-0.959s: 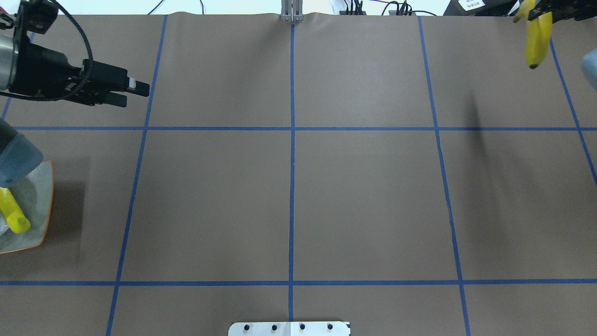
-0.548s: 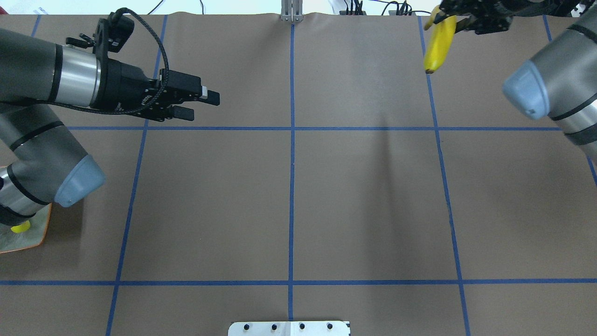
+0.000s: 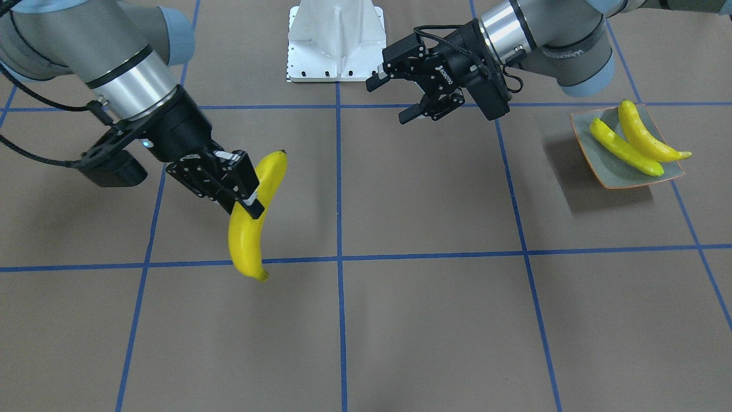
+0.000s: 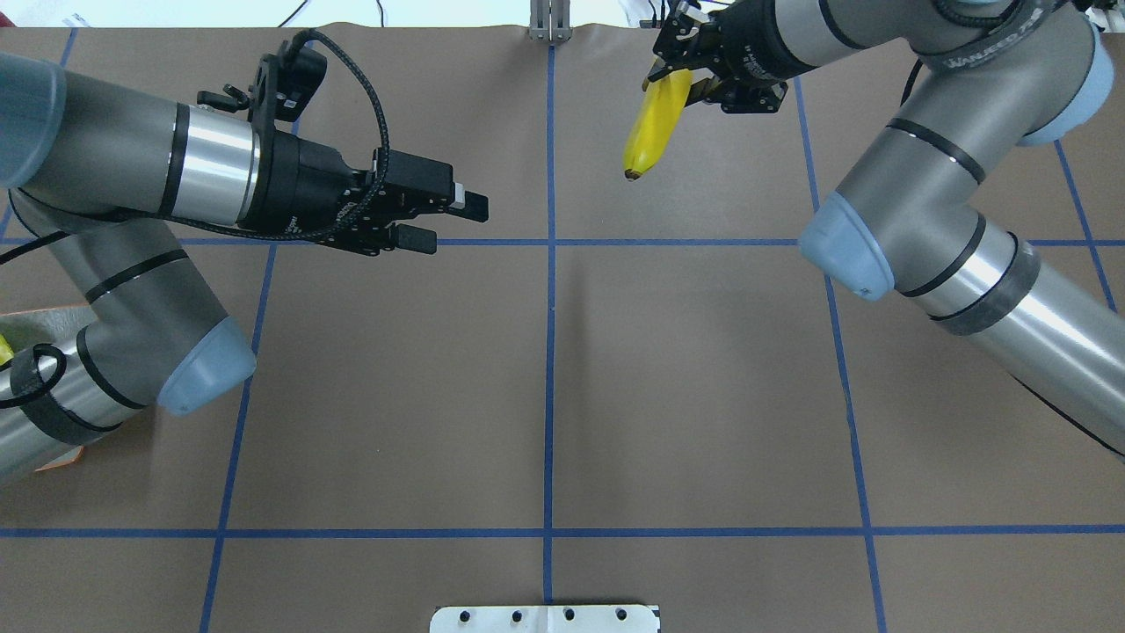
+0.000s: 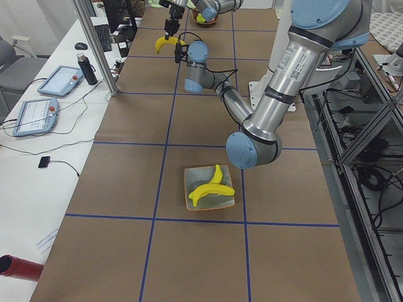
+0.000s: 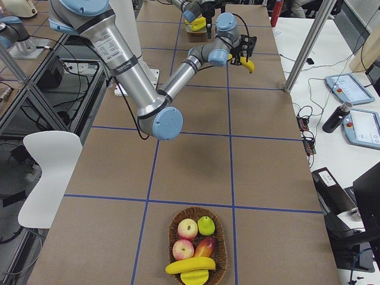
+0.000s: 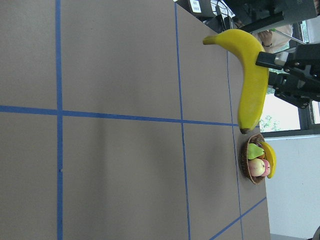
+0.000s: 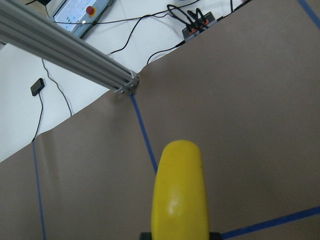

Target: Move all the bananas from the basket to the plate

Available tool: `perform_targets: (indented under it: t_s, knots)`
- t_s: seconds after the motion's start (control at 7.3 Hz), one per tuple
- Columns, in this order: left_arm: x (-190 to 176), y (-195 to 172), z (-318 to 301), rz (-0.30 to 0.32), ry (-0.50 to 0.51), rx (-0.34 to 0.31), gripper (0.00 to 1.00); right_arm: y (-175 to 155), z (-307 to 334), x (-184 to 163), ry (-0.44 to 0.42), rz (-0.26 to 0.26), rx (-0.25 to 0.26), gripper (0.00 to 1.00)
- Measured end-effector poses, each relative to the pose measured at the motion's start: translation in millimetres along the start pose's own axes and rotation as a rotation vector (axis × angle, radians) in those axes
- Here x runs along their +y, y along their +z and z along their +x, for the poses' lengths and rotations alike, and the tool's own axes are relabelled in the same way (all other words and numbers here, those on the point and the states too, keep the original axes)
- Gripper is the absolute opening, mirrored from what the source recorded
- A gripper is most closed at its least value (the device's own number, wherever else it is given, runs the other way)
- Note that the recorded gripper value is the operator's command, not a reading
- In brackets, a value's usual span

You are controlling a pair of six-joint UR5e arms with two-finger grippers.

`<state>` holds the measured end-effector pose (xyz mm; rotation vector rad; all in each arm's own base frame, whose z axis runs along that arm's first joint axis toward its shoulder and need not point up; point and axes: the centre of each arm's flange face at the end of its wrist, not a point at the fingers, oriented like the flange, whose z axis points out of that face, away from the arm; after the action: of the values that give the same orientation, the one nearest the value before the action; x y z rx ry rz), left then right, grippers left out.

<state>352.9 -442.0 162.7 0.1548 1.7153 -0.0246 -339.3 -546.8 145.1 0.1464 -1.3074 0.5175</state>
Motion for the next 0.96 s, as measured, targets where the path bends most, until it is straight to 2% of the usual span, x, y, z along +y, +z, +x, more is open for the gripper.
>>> perform_targets:
  t_s: [0.14, 0.41, 0.96]
  knots:
    - [3, 3, 3, -0.008, 0.002, 0.005, 1.00, 1, -9, 24, 0.010, -0.028, -0.048, 0.00]
    - [9, 10, 3, -0.024, 0.001, 0.008, 1.00, -2, -25, 65, 0.009, -0.055, -0.111, 0.00]
    - [18, 16, 6, -0.042, 0.006, 0.019, 0.99, 9, -43, 126, 0.020, -0.042, -0.164, 0.00]
